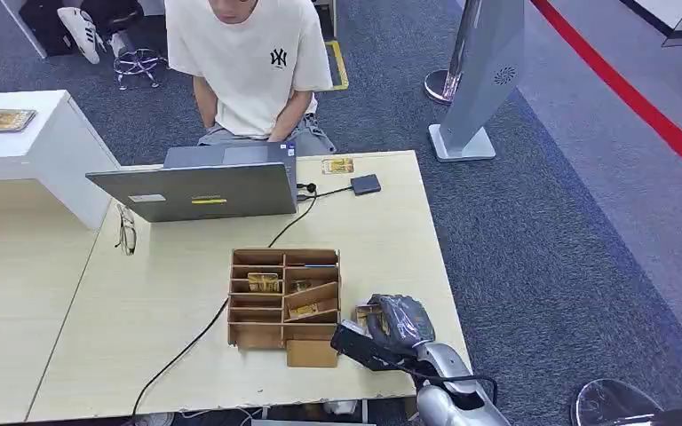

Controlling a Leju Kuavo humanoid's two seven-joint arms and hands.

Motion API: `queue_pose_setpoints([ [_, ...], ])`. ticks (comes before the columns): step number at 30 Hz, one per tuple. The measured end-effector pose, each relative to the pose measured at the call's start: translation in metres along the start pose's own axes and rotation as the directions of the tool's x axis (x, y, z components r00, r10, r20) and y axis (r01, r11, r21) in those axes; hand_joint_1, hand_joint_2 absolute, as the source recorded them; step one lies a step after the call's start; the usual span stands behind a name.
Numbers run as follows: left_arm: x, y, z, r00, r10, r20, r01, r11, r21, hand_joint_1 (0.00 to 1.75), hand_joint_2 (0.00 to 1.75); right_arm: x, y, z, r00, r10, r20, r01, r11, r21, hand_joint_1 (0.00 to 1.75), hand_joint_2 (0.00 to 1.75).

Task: Pass the card to the sensor for recognition and then transmit it.

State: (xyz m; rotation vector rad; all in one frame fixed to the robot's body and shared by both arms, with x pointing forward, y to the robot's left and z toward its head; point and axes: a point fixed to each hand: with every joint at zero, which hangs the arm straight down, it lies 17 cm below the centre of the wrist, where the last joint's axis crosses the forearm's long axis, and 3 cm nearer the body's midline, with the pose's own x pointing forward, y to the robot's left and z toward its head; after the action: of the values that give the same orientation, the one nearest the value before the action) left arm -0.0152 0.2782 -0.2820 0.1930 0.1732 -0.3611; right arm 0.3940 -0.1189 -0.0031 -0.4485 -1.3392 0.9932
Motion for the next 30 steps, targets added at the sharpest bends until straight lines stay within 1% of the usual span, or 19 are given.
queue_pose_setpoints([
  [6, 0.000, 0.000, 0.000, 1.000, 0.000, 0.000, 0.000, 1.000, -0.001, 0.00, 0.00, 0.004, -0.004, -0.001, 1.000, -0.006, 0.010, 0.006, 1.000, -0.024, 1.75, 1.75],
  [11, 0.000, -0.003, 0.001, 1.000, 0.004, 0.000, -0.004, 1.000, -0.005, 0.00, 0.00, 0.014, -0.020, 0.002, 0.999, -0.006, 0.043, 0.011, 0.995, -0.097, 1.75, 1.75],
  [15, 0.001, -0.007, 0.001, 1.000, 0.010, 0.000, -0.010, 1.000, -0.011, 0.00, 0.00, 0.028, -0.047, 0.008, 0.997, -0.009, 0.083, 0.025, 0.981, -0.190, 1.75, 1.75],
  [18, 0.003, -0.008, 0.002, 1.000, 0.016, 0.004, -0.016, 1.000, -0.012, 0.00, 0.00, 0.039, -0.073, 0.016, 0.993, -0.002, 0.118, 0.035, 0.959, -0.280, 1.75, 1.75],
  [20, 0.004, -0.010, 0.003, 1.000, 0.015, 0.008, -0.014, 1.000, -0.013, 0.00, 0.00, 0.051, -0.096, 0.024, 0.988, 0.004, 0.157, 0.053, 0.933, -0.356, 1.75, 1.75],
  [22, 0.005, -0.011, 0.003, 1.000, 0.014, 0.010, -0.014, 1.000, -0.012, 0.00, 0.00, 0.059, -0.113, 0.032, 0.983, 0.001, 0.184, 0.075, 0.911, -0.407, 1.75, 1.75],
  [27, 0.007, -0.016, 0.005, 1.000, 0.020, 0.015, -0.020, 1.000, -0.015, 0.00, 0.00, 0.082, -0.147, 0.053, 0.966, 0.018, 0.258, 0.120, 0.853, -0.508, 1.75, 1.75],
  [30, 0.008, -0.017, 0.005, 1.000, 0.023, 0.020, -0.023, 1.000, -0.015, 0.00, 0.00, 0.094, -0.163, 0.065, 0.953, 0.009, 0.302, 0.166, 0.820, -0.548, 1.75, 1.75],
])
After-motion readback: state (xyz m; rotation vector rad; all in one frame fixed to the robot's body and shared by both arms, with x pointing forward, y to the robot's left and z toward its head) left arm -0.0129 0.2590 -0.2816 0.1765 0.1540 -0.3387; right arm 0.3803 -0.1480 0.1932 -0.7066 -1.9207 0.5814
